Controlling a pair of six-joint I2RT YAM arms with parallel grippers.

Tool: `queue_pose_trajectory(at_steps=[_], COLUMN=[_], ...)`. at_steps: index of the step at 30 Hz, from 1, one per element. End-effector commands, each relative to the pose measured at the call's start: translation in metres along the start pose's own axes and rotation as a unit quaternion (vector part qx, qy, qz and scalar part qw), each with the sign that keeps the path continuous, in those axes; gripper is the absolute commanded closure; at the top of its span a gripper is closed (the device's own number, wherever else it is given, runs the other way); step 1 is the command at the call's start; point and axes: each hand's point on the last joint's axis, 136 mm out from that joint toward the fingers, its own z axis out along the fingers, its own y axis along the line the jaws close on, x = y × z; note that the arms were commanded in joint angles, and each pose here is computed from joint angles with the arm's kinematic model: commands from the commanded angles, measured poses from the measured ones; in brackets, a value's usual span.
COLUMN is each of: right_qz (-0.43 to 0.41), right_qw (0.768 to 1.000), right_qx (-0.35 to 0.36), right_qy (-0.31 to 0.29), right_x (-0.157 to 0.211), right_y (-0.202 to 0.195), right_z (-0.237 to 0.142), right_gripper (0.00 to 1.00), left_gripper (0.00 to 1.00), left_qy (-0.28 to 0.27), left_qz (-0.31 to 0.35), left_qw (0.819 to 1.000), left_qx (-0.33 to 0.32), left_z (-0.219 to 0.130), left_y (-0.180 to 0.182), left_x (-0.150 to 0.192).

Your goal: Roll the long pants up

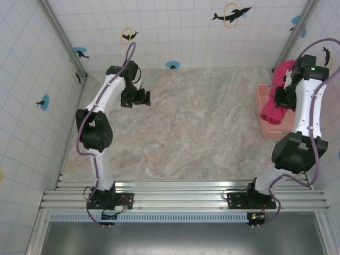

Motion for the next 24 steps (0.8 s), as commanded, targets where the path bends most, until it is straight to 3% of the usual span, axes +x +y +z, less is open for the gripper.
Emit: queue_pose_trajectory(at_steps=[1, 11, 16, 20, 24], right_qz=[0.012, 0.013, 0.007, -0.002, -0.019], right_qw=[0.995, 0.994, 0.995, 0.993, 0.989], right_qx=[0.055, 0.091, 0.097, 0.12, 0.144], right_qy=[-0.083, -0.061, -0.017, -0.014, 0.01], right_x=[-0.031, -0.045, -0.044, -0.045, -0.044], right_y=[-0.029, -0.05, -0.054, -0.055, -0.056], right_z=[-0.02, 0.019, 0.057, 0.073, 0.09], right_gripper=[1.0, 1.0, 1.0, 1.0, 0.87], left_gripper=[0.02, 0.03, 0.02, 0.03, 0.02], left_qy=[0.002, 0.032, 0.018, 0.006, -0.002], left_qz=[0.014, 0.012, 0.011, 0.012, 0.014], left_qw=[1.0, 0.999, 1.0, 1.0, 1.0], left_qx=[0.004, -0.013, -0.003, -0.001, -0.005], left_z=[-0.015, -0.016, -0.021, -0.028, -0.031], left_y=[-0.003, 0.007, 0.004, 0.004, 0.005], left_x=[0.011, 0.037, 0.041, 0.041, 0.04])
